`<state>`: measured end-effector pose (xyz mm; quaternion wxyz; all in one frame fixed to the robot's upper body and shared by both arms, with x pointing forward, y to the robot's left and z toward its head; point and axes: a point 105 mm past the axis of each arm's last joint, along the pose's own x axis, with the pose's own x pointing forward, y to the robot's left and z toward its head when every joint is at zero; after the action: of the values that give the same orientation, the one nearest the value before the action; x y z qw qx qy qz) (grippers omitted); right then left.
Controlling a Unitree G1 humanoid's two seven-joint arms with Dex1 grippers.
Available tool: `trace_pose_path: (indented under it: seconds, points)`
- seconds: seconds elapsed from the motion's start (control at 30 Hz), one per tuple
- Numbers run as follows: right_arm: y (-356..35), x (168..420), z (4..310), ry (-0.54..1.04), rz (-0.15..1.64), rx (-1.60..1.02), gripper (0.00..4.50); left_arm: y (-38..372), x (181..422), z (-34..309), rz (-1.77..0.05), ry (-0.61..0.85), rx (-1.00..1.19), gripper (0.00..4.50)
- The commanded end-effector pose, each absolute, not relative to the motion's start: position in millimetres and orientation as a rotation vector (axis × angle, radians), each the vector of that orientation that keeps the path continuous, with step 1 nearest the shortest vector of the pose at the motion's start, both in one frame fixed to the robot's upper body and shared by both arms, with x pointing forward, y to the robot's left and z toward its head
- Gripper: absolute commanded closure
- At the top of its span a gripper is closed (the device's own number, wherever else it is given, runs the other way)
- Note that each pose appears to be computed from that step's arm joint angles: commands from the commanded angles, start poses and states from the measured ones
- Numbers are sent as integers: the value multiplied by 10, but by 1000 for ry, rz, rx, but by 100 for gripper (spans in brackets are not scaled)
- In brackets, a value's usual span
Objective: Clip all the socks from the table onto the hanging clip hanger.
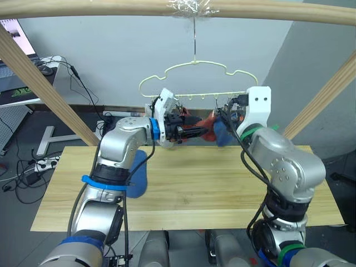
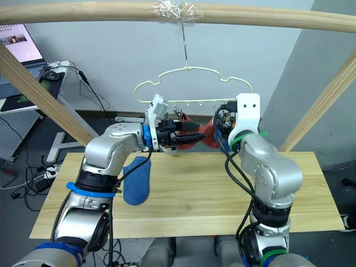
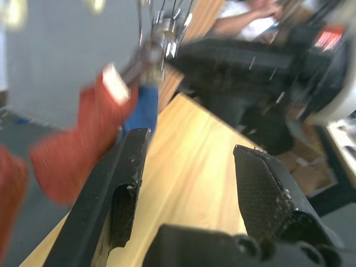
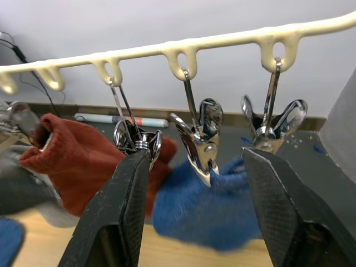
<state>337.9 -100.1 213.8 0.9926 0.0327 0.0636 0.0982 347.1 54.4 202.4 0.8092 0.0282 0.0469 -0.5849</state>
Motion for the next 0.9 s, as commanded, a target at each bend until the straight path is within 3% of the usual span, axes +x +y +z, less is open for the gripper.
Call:
trace_pose_path:
  seconds: [0.03,0.23,0.47,0.63,0.9]
  points:
    - [-1019,3326,2231,62,167,86,181,543,3421,2205,-1276,37,73,176]
    - [-1040,3406,2336,-17,132,160,181,497,3451,2239,-1267,18,77,176]
    - [-1045,3586,2307,-4,111,210,181,496,3478,2241,-1246,5,83,176]
    - [-931,3614,2456,-48,187,316,181,507,3496,2243,-1228,-4,84,176]
    - [-842,3651,2485,-43,227,266,181,494,3511,2245,-1219,-12,85,176]
